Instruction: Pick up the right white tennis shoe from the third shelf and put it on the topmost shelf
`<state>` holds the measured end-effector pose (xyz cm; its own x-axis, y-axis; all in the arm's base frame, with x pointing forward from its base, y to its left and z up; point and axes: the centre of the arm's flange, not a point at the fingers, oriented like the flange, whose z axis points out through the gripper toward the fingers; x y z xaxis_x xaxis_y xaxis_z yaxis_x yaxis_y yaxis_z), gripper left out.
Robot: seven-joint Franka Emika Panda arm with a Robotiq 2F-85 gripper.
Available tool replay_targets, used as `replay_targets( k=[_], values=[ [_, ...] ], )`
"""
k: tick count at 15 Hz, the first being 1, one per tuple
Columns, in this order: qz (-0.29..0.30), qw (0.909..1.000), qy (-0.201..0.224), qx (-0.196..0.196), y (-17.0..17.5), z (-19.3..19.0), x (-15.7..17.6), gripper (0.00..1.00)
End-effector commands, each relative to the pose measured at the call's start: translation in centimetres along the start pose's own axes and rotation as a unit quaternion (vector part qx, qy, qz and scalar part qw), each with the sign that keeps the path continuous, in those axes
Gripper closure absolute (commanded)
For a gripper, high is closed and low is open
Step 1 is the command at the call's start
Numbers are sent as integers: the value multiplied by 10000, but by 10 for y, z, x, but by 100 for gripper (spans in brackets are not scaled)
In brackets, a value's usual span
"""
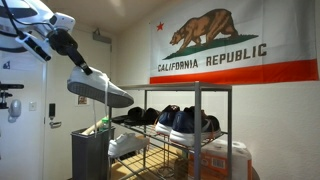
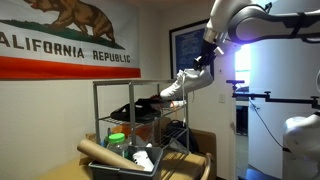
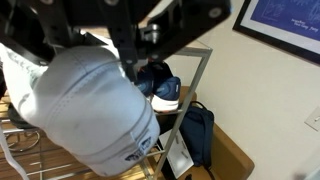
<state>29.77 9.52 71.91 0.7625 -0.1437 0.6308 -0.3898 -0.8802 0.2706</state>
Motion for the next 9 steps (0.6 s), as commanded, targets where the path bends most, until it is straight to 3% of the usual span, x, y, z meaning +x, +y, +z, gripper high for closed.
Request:
replay_targets(
  k=[1, 9],
  values=[
    [-104, 9998, 97, -157, -7, -26, 49, 98],
    [-88, 9988, 104, -471, -1, -65, 96, 98]
  ],
)
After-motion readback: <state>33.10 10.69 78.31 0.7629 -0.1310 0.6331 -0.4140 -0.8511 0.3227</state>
